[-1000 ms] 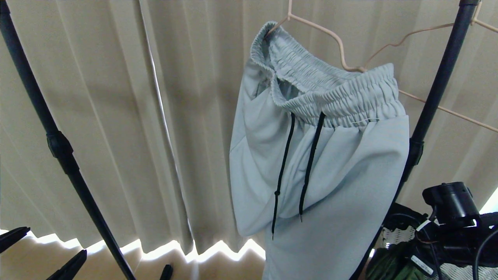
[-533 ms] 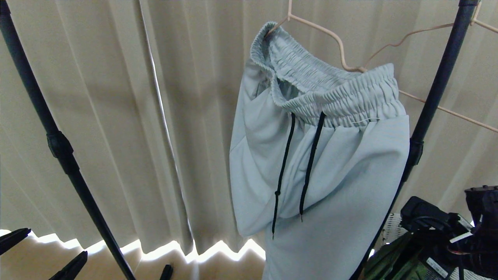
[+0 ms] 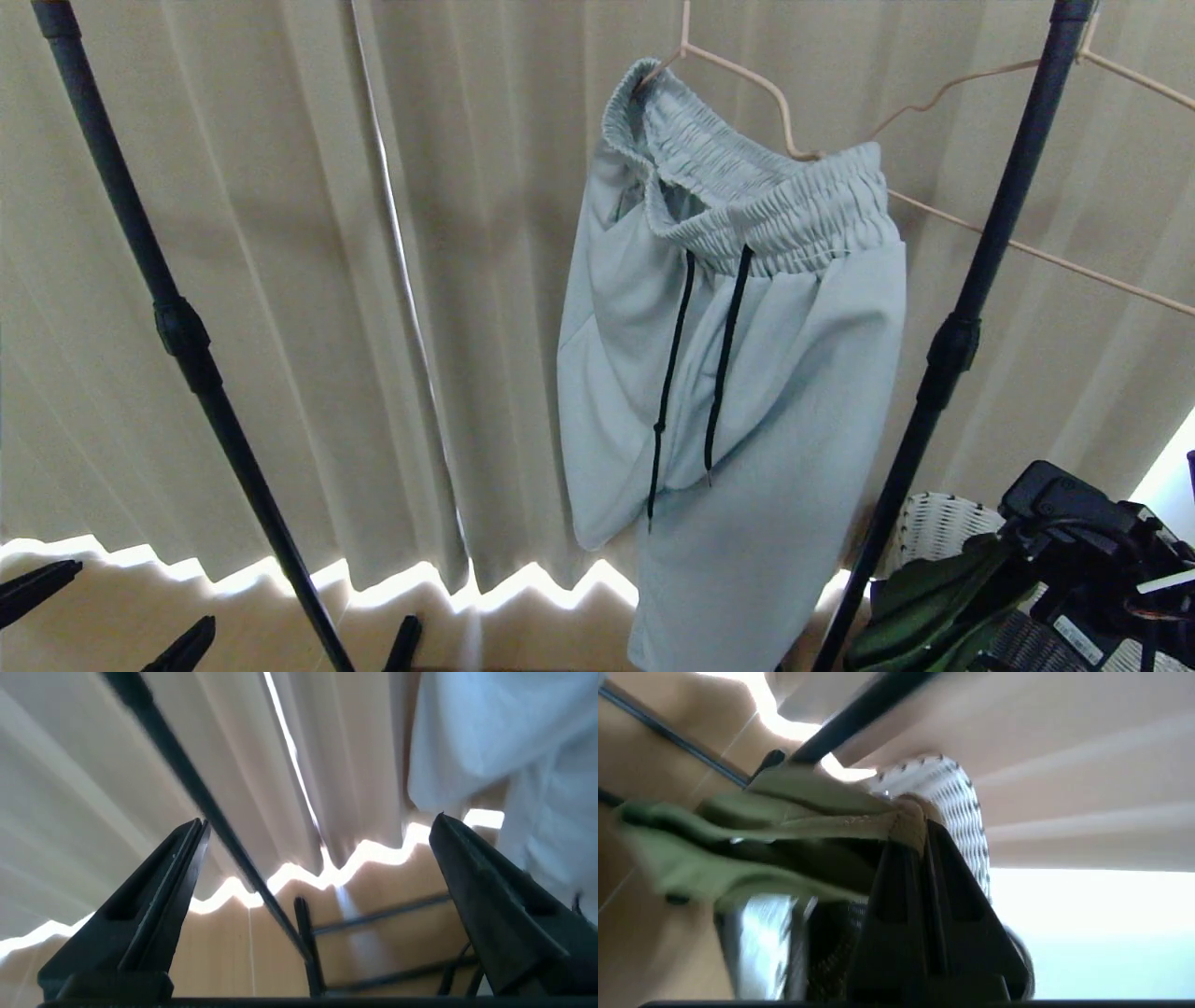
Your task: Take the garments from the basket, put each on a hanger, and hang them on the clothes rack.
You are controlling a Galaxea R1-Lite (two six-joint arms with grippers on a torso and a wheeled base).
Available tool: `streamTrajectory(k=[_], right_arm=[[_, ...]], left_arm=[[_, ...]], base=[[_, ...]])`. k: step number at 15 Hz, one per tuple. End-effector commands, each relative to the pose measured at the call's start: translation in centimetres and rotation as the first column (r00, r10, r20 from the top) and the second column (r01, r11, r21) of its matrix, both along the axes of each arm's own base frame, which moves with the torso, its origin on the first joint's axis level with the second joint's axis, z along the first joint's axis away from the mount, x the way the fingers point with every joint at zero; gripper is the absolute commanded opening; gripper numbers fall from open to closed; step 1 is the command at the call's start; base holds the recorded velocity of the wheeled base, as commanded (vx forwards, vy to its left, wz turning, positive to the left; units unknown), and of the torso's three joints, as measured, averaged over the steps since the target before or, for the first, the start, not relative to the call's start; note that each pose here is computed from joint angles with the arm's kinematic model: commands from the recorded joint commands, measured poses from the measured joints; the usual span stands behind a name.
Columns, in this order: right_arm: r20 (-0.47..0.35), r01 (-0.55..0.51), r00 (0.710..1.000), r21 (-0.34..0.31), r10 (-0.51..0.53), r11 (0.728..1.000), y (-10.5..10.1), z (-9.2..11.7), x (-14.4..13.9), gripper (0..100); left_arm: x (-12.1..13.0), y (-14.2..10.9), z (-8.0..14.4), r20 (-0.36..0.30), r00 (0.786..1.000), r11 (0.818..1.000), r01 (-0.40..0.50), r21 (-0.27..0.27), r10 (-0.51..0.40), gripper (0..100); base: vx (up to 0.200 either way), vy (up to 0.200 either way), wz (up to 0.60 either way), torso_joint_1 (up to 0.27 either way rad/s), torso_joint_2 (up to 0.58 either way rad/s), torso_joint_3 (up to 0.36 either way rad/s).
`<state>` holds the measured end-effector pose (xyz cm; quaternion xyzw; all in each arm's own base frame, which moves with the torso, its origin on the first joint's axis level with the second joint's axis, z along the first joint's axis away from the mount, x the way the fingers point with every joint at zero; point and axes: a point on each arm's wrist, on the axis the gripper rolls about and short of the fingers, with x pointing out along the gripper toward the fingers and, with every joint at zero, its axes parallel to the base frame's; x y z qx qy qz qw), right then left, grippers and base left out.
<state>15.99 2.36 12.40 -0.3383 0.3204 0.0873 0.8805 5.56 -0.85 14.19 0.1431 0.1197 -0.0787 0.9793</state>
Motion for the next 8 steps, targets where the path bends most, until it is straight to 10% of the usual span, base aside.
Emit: streamTrajectory(k=[1, 5, 8], right_arm=[[0.003, -0.008, 1.0, 0.004, 0.008, 1.0, 0.0, -0.1, -0.2, 0], [0.037, -0.026, 0.999, 0.021, 0.025, 0.999, 0.1, 0.4, -0.1, 0], [0.14, -0.142, 0.981, 0.064, 0.132, 0.988, 1.9, 2.1, 0.8, 0]], left_arm=[[-0.1, 0.0, -0.3, -0.007, 1.0, 1.0, 0.0, 0.001, 0.0, 100], [-0.7, 0.0, -1.4, -0.023, 0.999, 1.0, 0.027, 0.007, -0.027, 100], [-1.1, -1.4, -1.1, -0.015, 0.951, 0.951, 0.31, 0.017, -0.31, 100]], base=[[0.0, 0.0, 0.0, 0.0, 0.0, 0.0], [0.0, 0.0, 0.0, 0.0, 0.0, 0.0], [0.0, 0.0, 0.0, 0.0, 0.0, 0.0]])
